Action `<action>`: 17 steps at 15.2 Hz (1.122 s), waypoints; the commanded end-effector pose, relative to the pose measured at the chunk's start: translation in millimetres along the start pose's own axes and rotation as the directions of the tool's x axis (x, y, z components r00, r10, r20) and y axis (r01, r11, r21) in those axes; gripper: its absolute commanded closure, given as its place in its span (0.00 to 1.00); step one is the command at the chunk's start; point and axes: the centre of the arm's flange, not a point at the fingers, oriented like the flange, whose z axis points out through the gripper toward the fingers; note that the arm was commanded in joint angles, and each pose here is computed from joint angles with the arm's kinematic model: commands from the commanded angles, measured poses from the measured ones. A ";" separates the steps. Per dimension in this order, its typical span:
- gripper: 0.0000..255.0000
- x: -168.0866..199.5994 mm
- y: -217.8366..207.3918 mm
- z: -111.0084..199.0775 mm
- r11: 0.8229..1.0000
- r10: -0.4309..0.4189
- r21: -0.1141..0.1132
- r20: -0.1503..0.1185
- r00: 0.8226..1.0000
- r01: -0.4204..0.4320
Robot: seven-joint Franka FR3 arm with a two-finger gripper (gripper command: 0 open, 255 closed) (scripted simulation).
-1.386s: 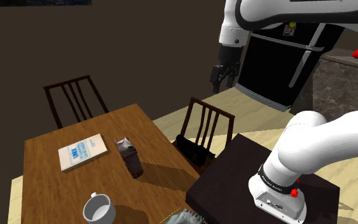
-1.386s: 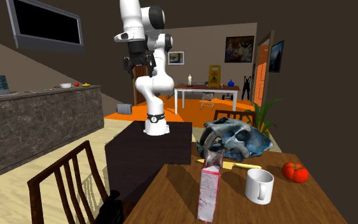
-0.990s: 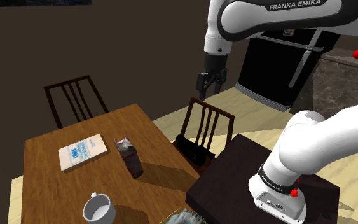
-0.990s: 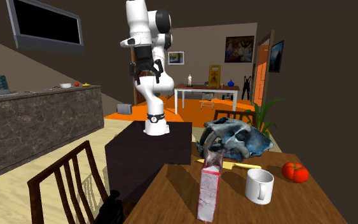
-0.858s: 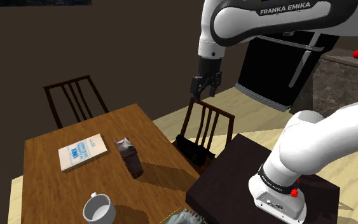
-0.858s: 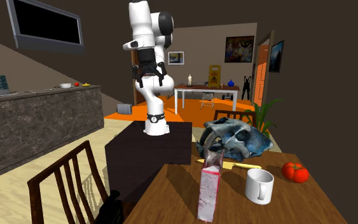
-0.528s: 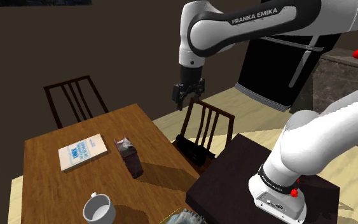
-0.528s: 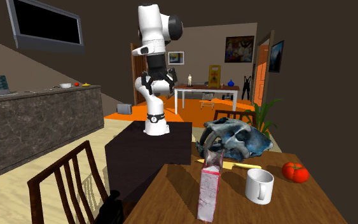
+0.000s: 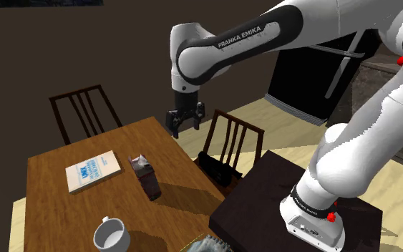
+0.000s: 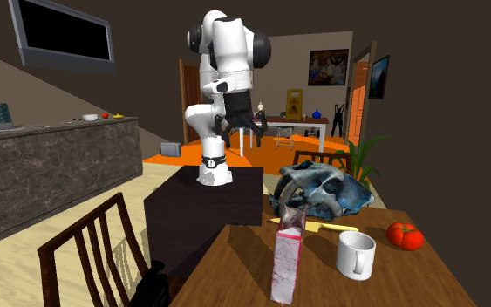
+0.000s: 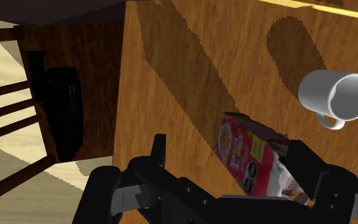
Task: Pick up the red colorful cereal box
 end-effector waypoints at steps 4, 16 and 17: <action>0.00 36.6 -45.4 30.8 1.000 0.006 0.006 0.012 1.000 -0.006; 0.00 107.4 -141.7 100.4 1.000 0.017 0.015 0.036 0.999 -0.018; 0.00 108.0 -141.2 105.6 1.000 0.017 0.015 0.036 0.999 -0.018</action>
